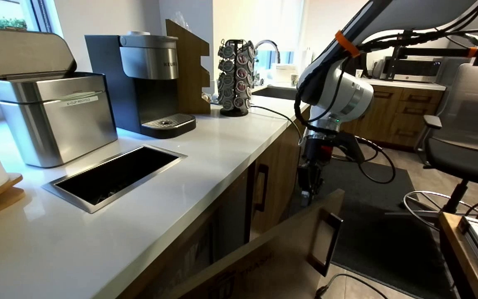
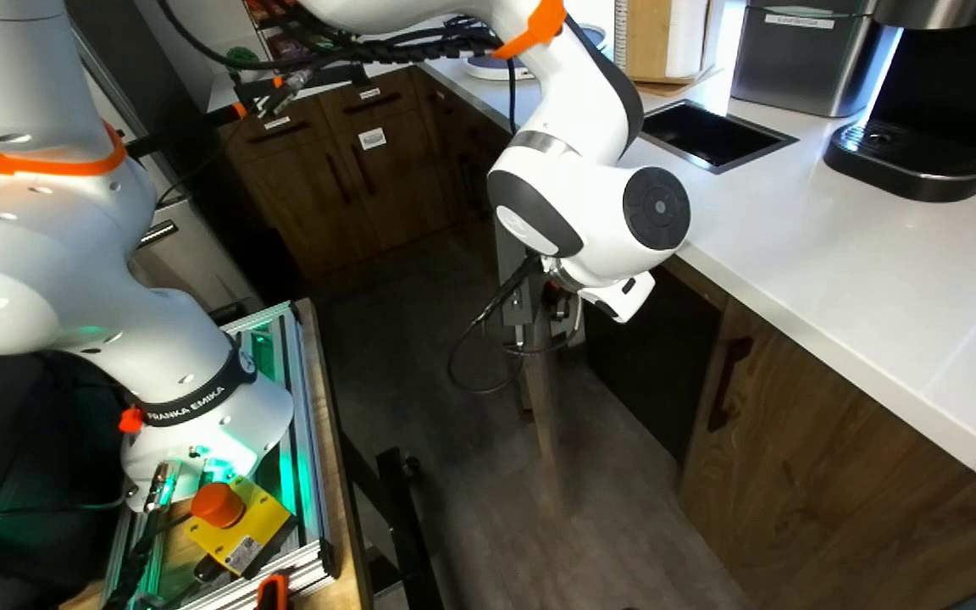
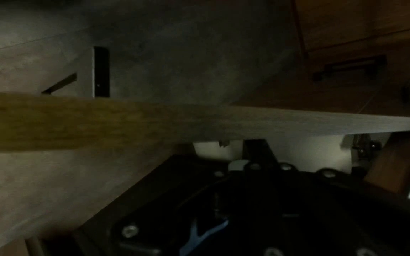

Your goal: Open the cabinet door

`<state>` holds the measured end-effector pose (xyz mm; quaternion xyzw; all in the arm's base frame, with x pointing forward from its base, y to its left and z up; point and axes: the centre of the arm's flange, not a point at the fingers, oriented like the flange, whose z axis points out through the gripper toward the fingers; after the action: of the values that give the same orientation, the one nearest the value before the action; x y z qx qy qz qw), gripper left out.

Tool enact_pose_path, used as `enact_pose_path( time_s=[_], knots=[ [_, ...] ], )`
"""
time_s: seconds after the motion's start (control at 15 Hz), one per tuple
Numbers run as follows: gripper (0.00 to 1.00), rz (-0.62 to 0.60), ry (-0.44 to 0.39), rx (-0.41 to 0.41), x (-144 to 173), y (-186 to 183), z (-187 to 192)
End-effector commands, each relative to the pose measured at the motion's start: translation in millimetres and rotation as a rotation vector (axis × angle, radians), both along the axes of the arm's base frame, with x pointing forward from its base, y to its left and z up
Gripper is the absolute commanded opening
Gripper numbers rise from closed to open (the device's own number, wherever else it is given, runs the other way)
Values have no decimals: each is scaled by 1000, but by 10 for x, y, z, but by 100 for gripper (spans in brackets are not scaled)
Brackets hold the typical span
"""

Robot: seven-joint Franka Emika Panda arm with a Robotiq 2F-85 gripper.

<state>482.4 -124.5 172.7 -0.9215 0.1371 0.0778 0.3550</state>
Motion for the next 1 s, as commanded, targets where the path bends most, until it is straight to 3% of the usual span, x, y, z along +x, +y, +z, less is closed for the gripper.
enact_pose_path(
  time_s=[0.0,0.53,0.93],
  knots=[
    [0,67,80,70,-58,235,-119],
    [0,183,191,157,-111,934,-672],
    [0,283,190,207,-52,1398,-815]
  ],
)
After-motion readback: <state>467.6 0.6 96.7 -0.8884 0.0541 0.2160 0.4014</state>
